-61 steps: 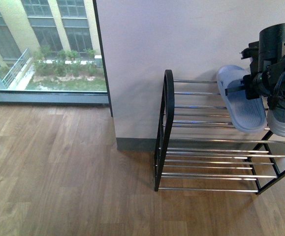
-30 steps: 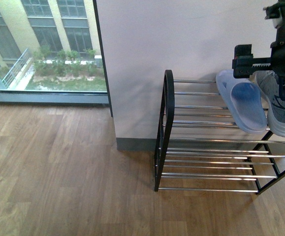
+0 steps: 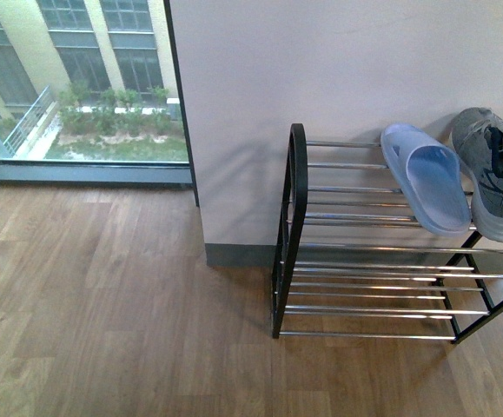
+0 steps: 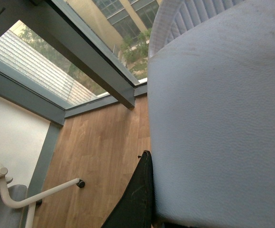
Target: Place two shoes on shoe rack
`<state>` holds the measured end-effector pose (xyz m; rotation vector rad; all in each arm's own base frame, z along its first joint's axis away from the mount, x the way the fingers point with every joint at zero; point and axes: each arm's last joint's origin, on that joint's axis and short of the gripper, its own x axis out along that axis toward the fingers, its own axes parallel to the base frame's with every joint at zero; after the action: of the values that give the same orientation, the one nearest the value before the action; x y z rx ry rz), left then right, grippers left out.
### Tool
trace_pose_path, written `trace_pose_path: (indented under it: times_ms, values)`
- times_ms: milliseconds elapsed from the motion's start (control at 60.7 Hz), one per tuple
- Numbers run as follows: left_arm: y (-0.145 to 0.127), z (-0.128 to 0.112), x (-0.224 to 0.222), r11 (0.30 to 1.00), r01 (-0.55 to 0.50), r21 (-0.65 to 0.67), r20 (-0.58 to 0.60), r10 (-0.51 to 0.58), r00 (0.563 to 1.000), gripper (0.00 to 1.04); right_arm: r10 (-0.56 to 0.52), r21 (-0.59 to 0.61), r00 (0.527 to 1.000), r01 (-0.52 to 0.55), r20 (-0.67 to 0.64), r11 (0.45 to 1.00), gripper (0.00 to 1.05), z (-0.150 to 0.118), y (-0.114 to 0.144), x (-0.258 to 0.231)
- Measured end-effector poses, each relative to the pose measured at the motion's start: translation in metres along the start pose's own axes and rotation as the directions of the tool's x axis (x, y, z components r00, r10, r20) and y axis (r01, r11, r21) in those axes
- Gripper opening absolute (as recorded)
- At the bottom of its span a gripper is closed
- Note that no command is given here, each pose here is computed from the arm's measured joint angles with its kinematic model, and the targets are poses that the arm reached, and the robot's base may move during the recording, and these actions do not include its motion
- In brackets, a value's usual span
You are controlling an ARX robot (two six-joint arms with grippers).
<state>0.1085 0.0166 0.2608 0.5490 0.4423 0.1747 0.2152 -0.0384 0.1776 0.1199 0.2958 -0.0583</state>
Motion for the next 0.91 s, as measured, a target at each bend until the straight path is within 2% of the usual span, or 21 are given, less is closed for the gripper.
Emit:
trace_pose_path:
  times_ms: [148, 329, 395, 494, 725, 889, 906]
  values:
    - [0.0, 0.0, 0.0, 1.0, 0.0, 0.0, 0.0, 0.0, 1.0, 0.02, -0.04, 0.05, 0.995, 0.036, 0.086, 0.998, 0.95, -0.008, -0.013, -0.034]
    - [0.0, 0.0, 0.0, 1.0, 0.0, 0.0, 0.0, 0.0, 1.0, 0.02, -0.062, 0.073, 0.989, 0.053, 0.134, 0.996, 0.95, -0.009, -0.018, -0.042]
    - [0.0, 0.0, 0.0, 1.0, 0.0, 0.0, 0.001, 0.0, 1.0, 0.02, 0.026, -0.013, 0.976, -0.024, 0.215, 1.0, 0.85, -0.013, -0.015, -0.044]
    - [0.0, 0.0, 0.0, 1.0, 0.0, 0.0, 0.0, 0.0, 1.0, 0.02, 0.065, -0.088, 0.96, -0.042, 0.274, 0.995, 0.66, -0.018, -0.005, -0.052]
    - [0.0, 0.0, 0.0, 1.0, 0.0, 0.0, 0.0, 0.0, 1.0, 0.02, 0.064, -0.112, 0.96, -0.035, 0.272, 0.993, 0.29, -0.036, 0.008, -0.062]
    - [0.0, 0.0, 0.0, 1.0, 0.0, 0.0, 0.0, 0.0, 1.0, 0.02, 0.067, -0.12, 0.955, -0.033, 0.289, 0.992, 0.01, -0.034, 0.015, -0.07]
    - [0.0, 0.0, 0.0, 1.0, 0.0, 0.0, 0.0, 0.0, 1.0, 0.02, 0.068, -0.122, 0.955, -0.033, 0.29, 0.992, 0.02, -0.034, 0.015, -0.071]
